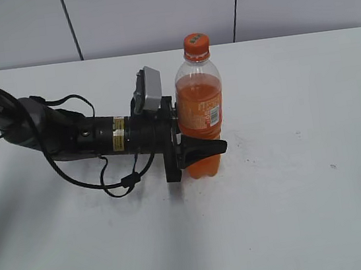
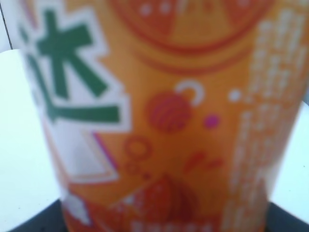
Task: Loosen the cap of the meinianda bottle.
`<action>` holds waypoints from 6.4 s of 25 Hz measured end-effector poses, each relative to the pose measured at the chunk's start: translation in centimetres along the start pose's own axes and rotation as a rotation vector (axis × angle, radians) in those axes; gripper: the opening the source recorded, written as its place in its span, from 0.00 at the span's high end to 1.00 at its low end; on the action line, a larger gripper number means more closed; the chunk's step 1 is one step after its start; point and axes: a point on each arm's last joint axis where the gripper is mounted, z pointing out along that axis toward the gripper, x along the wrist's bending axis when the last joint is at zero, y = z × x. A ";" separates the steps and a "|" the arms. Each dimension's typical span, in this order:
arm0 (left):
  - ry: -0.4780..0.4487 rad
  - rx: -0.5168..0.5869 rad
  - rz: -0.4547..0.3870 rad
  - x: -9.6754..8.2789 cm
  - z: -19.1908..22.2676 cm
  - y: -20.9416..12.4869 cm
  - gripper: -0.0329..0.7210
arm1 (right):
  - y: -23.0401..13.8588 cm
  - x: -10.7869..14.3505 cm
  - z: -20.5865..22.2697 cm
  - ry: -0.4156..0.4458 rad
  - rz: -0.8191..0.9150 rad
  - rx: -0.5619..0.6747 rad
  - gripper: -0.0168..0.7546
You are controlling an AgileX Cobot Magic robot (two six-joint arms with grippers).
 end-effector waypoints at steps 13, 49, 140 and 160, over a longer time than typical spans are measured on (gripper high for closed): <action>-0.001 0.000 0.000 0.0 0.0 0.0 0.44 | 7.1 0.0 7.0 0.073 0.057 0.412 0.38; -0.011 0.001 0.005 -0.1 0.0 0.0 0.44 | 25.0 9.1 26.3 0.181 0.304 0.692 0.38; -0.028 0.003 0.011 -0.2 -0.1 0.0 0.44 | 23.3 18.4 26.9 0.863 -1.266 0.340 0.63; -0.028 0.004 0.012 -0.2 -0.1 0.0 0.44 | 21.7 9.4 23.9 0.330 -0.371 0.540 0.63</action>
